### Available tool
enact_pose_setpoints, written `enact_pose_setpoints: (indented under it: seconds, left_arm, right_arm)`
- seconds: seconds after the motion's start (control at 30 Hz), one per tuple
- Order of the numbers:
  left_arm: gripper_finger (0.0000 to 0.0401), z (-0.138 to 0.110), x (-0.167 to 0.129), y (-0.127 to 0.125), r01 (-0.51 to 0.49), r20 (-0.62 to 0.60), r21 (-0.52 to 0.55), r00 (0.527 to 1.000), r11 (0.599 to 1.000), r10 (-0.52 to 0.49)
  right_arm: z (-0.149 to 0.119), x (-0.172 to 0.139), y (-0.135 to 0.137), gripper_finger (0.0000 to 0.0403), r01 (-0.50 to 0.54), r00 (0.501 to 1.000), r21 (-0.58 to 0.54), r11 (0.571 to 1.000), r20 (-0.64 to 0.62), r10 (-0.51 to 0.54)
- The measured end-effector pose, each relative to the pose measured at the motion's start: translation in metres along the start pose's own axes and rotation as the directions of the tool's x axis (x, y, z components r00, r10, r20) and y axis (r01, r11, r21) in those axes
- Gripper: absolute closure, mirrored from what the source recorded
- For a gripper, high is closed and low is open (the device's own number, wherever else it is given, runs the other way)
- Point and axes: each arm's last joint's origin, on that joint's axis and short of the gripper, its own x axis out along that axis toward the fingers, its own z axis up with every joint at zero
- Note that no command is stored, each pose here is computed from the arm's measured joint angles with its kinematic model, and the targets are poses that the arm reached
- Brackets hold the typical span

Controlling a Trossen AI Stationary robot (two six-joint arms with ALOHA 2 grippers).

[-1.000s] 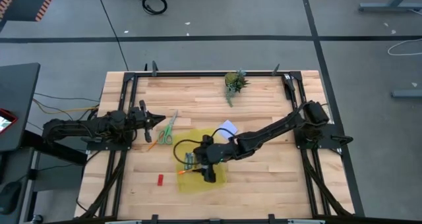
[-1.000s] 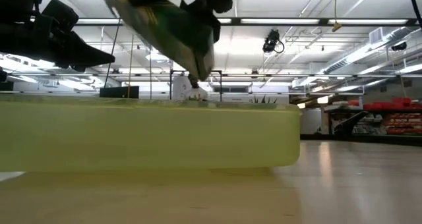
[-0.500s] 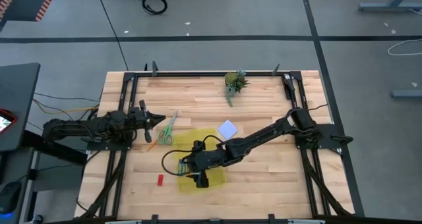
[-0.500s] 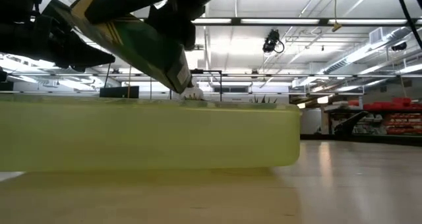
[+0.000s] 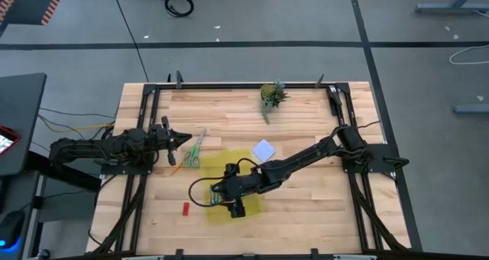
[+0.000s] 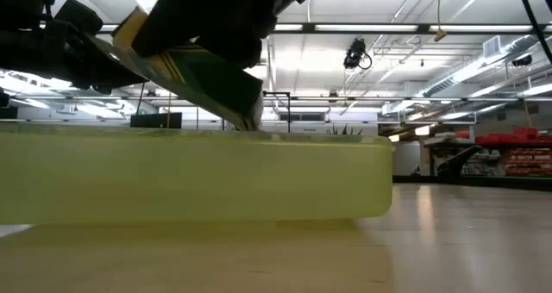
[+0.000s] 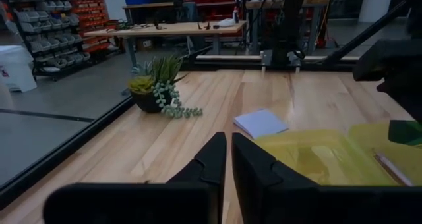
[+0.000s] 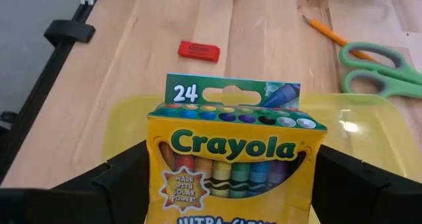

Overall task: Pack school essentials
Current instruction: Put the yellow crayon box into the yellow supply box

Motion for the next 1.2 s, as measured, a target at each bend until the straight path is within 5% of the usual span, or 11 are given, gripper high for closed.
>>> enact_pose_setpoints:
  seconds: [0.53,1.2]
  left_arm:
    - [0.0375,0.000,0.000,0.000,0.000,0.000,0.000,1.000,1.000,0.000]
    - [0.0377,0.000,0.000,0.000,0.000,0.000,0.000,1.000,1.000,0.000]
  right_arm:
    - [-0.038,0.008,0.015,0.0065,-0.072,0.990,-0.050,0.996,-0.128,0.065]
    - [-0.039,0.008,0.016,0.0065,-0.122,0.983,-0.017,0.992,-0.142,0.119]
